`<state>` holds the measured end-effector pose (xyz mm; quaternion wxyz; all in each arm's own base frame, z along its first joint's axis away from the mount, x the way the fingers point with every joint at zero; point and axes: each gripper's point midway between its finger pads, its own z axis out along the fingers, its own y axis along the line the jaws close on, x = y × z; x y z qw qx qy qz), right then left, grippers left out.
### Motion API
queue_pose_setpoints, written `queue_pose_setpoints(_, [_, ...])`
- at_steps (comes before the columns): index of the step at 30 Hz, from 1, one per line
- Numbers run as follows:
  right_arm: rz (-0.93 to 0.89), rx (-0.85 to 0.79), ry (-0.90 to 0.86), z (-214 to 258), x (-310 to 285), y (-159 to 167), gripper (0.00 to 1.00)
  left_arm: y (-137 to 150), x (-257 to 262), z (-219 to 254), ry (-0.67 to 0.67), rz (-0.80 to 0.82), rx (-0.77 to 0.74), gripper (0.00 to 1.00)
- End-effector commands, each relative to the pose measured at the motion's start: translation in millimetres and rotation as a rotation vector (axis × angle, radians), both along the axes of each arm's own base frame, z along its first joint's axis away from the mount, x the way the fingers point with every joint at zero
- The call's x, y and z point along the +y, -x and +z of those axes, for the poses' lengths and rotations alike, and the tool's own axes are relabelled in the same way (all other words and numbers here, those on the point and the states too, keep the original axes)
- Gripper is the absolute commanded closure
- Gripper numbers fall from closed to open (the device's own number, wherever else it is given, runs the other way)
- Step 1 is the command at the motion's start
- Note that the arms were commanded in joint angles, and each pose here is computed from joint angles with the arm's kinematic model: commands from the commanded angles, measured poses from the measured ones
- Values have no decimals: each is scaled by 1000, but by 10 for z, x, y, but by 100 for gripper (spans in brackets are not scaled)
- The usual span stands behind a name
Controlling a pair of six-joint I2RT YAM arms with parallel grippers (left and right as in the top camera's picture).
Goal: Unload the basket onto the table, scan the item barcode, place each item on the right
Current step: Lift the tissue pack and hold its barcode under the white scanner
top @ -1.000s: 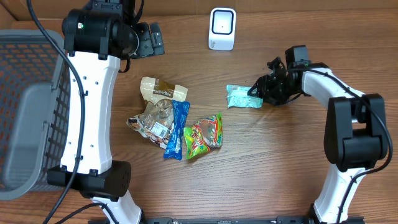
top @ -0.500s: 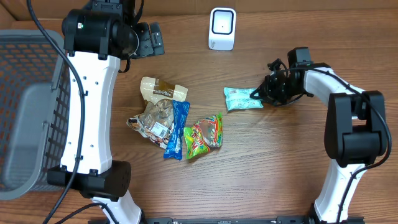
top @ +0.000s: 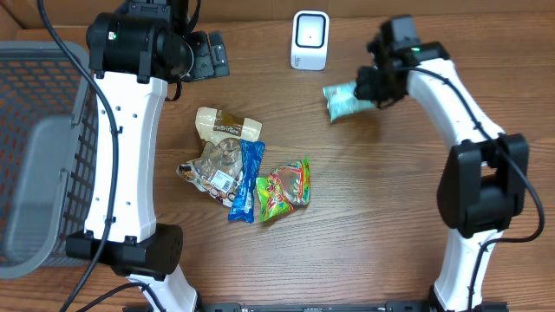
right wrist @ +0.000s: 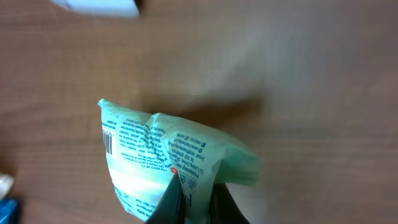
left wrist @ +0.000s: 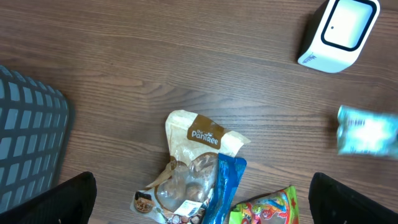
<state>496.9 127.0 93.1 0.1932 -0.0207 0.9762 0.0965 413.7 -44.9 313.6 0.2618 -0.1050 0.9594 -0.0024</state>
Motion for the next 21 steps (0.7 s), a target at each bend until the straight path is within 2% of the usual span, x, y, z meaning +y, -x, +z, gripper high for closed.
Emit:
queue_pose_setpoints(1, [-12, -240, 298, 529, -175, -291, 96, -2, -10, -30, 10, 16, 7, 0])
queue_pose_setpoints(5, [-28, -456, 537, 922, -155, -560, 96, -2, -10, -30, 10, 16, 7, 0])
queue_pose_setpoints(8, [-22, -619, 653, 1292, -73, -746, 96, -2, -10, -30, 10, 16, 7, 0])
queue_pose_setpoints(15, [128, -889, 695, 1824, 270, -1053, 96, -1, -10, -28, 10, 16, 7, 0])
queue_pose_setpoints(21, [303, -964, 769, 1734, 486, -1219, 96, -2, -10, -30, 10, 16, 7, 0])
